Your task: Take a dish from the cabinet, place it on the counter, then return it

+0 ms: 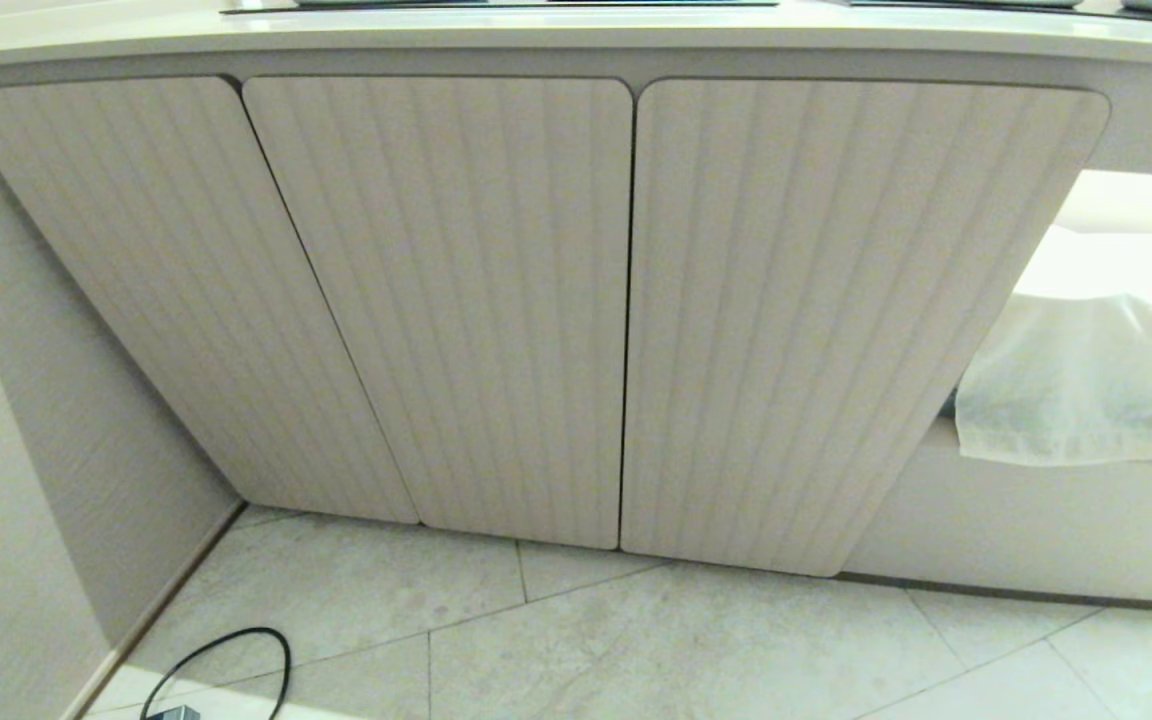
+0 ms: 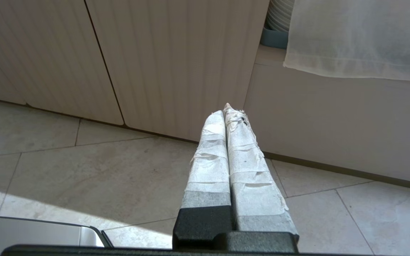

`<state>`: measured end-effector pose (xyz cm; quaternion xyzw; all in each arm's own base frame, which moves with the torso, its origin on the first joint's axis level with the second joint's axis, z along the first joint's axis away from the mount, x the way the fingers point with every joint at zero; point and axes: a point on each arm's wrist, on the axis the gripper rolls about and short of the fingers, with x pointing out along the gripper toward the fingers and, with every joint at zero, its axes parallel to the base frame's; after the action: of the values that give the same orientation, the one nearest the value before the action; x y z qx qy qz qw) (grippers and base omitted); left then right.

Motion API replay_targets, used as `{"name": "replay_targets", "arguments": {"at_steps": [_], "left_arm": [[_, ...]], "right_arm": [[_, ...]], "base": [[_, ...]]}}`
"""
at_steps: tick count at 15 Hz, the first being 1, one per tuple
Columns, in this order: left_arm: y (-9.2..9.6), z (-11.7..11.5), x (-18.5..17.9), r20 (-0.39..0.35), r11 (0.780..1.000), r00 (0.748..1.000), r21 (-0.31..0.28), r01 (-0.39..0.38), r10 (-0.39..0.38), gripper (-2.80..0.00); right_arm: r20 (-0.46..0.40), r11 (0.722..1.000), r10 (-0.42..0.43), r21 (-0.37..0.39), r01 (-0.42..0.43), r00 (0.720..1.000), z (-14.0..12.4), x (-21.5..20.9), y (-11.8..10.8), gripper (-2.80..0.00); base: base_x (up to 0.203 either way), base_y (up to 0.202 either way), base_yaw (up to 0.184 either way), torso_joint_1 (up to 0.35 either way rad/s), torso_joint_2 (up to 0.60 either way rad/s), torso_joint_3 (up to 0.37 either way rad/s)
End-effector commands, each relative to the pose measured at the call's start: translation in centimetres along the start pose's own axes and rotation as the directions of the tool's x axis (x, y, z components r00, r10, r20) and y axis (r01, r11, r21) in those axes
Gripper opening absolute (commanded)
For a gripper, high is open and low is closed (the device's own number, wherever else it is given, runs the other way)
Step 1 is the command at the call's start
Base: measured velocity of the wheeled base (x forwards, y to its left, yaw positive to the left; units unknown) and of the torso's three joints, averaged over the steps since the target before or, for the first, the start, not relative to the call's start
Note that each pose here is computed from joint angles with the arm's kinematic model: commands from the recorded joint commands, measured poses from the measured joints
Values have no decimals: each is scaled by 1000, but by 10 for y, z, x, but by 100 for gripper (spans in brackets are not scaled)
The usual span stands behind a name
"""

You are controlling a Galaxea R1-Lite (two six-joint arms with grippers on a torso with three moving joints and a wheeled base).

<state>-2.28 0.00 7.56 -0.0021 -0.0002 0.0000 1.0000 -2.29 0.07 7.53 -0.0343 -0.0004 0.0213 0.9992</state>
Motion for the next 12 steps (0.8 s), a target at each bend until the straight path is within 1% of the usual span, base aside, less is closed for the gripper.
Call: {"name": "replay_targets", "arguments": {"at_steps": [1, 6, 8, 12], "left_arm": [[0, 0, 0, 1, 1000, 1000, 0, 0, 0, -280], [0, 0, 0, 0, 1000, 1000, 0, 0, 0, -280], [0, 0, 0, 0, 1000, 1000, 0, 0, 0, -280], [0, 0, 0, 0, 1000, 1000, 0, 0, 0, -280]], "right_arm": [[-2, 1000, 1, 4, -1, 1000, 0, 0, 0, -280], [-2, 1000, 2, -17, -2, 1000, 0, 0, 0, -280], [-2, 1000, -1, 11, 1, 1000, 0, 0, 0, -280], [-1, 1000, -3, 7, 3, 1000, 0, 0, 0, -280]], "base": [[0, 0, 0, 0, 0, 0], [0, 0, 0, 0, 0, 0], [0, 0, 0, 0, 0, 0], [0, 0, 0, 0, 0, 0]]}}
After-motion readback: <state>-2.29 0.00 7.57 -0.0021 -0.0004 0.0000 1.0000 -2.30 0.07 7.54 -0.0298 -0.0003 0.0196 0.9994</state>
